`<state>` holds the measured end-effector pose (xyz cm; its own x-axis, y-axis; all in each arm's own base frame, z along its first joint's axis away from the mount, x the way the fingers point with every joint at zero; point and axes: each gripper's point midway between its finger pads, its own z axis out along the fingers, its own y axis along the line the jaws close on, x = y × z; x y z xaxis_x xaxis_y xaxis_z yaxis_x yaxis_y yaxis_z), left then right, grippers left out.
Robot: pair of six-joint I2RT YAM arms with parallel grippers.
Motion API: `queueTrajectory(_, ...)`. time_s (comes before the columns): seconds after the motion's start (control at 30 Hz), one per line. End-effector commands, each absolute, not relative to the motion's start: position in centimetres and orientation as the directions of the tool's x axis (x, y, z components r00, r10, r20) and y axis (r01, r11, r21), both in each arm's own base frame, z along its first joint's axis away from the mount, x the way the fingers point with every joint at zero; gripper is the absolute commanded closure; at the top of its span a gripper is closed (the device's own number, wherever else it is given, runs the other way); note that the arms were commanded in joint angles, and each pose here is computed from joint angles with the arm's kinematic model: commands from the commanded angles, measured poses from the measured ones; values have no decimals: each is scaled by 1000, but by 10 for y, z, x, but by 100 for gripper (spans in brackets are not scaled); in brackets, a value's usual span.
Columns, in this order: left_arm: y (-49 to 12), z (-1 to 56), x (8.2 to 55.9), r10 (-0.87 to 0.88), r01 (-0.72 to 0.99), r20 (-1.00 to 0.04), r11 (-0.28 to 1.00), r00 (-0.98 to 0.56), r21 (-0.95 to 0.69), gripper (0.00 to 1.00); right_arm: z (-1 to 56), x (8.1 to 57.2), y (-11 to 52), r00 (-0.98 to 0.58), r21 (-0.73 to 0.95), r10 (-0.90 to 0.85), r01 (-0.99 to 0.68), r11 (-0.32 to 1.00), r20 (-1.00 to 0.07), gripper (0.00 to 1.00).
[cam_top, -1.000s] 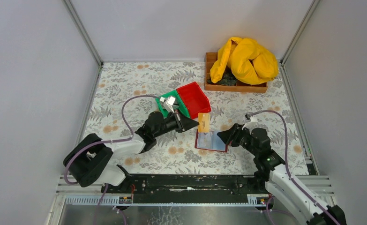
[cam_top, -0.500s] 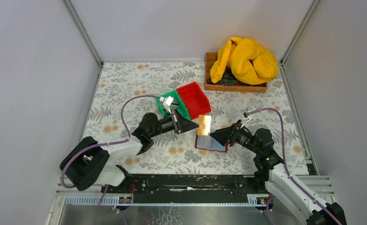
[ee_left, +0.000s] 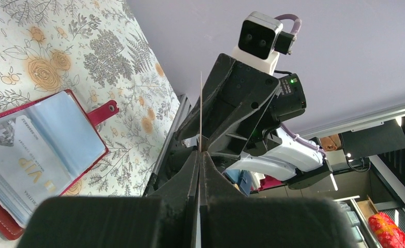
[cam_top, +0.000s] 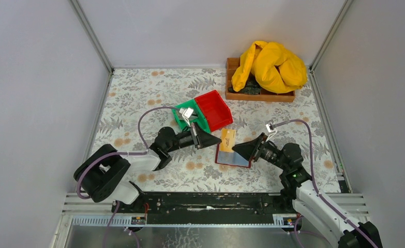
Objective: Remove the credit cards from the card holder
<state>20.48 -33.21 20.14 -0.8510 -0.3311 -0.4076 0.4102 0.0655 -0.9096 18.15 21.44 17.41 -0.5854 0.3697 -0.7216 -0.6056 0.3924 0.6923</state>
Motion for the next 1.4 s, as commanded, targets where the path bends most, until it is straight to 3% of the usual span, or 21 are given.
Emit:
queueTrajectory(0.0, -333, 213, 201, -344, 457, -434, 16, -832, -889, 100, 194, 174, 217, -555, 670, 382, -664, 332, -739, 63)
queueTrajectory(0.17, -339, 212, 204, -341, 457, -435, 17, -834, -889, 100, 193, 167, 217, -562, 668, 367, -674, 316, -741, 70)
queueTrajectory(0.3, -345, 211, 205, -335, 454, -430, 7, -839, -891, 100, 192, 162, 217, -567, 669, 363, -678, 304, -740, 87)
queueTrajectory(0.5, -351, 215, 204, -327, 448, -414, -33, -850, -893, 100, 186, 158, 216, -577, 672, 350, -676, 302, -738, 100)
queueTrajectory(0.83, -351, 215, 200, -315, 454, -421, -37, -851, -890, 100, 179, 159, 215, -581, 664, 321, -668, 336, -748, 100)
queueTrajectory(1.13, -354, 214, 198, -279, 496, -474, -11, -835, -868, 75, 187, 148, 214, -569, 634, 280, -701, 328, -774, 100)
queueTrajectory(1.37, -356, 219, 195, -254, 522, -499, -31, -829, -852, 68, 184, 142, 215, -583, 637, 256, -705, 313, -771, 100)
